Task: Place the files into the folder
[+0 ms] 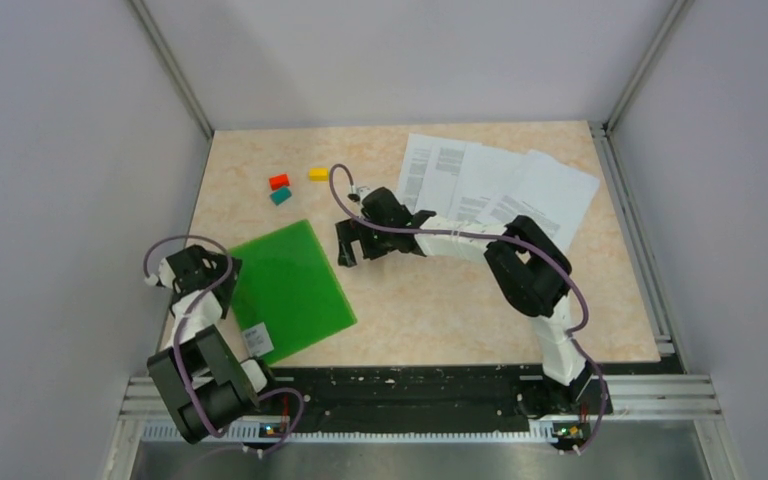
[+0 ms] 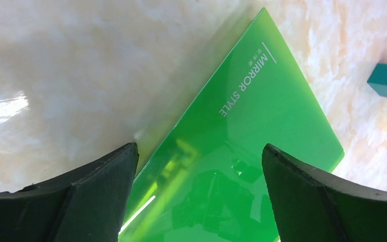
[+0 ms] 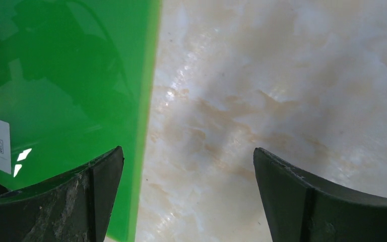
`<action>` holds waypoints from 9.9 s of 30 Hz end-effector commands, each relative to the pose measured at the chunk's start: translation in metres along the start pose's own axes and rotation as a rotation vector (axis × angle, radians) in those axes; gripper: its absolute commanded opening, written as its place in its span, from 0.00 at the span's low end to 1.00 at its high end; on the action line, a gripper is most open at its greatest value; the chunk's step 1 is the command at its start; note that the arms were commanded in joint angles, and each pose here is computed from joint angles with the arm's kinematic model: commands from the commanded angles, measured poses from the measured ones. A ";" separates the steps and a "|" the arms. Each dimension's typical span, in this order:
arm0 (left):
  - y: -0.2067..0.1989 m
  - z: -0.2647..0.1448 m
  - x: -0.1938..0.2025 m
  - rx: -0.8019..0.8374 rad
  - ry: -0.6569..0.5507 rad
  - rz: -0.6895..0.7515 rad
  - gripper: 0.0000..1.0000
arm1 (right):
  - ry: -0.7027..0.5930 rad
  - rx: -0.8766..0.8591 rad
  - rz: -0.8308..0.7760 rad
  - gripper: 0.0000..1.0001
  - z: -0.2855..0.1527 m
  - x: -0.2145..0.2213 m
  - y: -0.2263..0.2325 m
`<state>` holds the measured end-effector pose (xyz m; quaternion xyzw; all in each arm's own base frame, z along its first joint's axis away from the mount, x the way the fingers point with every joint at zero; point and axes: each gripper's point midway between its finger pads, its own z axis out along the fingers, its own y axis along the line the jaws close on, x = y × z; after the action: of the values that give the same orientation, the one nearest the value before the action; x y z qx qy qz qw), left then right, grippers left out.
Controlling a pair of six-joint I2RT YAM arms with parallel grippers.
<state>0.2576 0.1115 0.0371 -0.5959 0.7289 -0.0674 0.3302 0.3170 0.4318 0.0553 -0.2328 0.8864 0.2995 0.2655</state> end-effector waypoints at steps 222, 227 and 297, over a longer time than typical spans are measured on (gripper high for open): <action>-0.139 -0.208 0.019 0.316 -0.005 0.811 0.69 | -0.079 0.503 0.015 0.99 -0.018 0.088 0.085; -0.149 -0.231 0.006 0.351 -0.047 0.789 0.69 | -0.025 0.581 -0.020 0.99 -0.004 0.102 0.067; -0.227 -0.223 0.079 0.773 0.155 0.625 0.82 | 0.150 0.653 -0.184 0.87 0.001 0.146 -0.002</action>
<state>0.2856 -0.0980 0.2535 -0.1820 0.8558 -0.2705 0.4017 0.2288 0.4481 0.0225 -0.1785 0.9123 0.0685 0.3622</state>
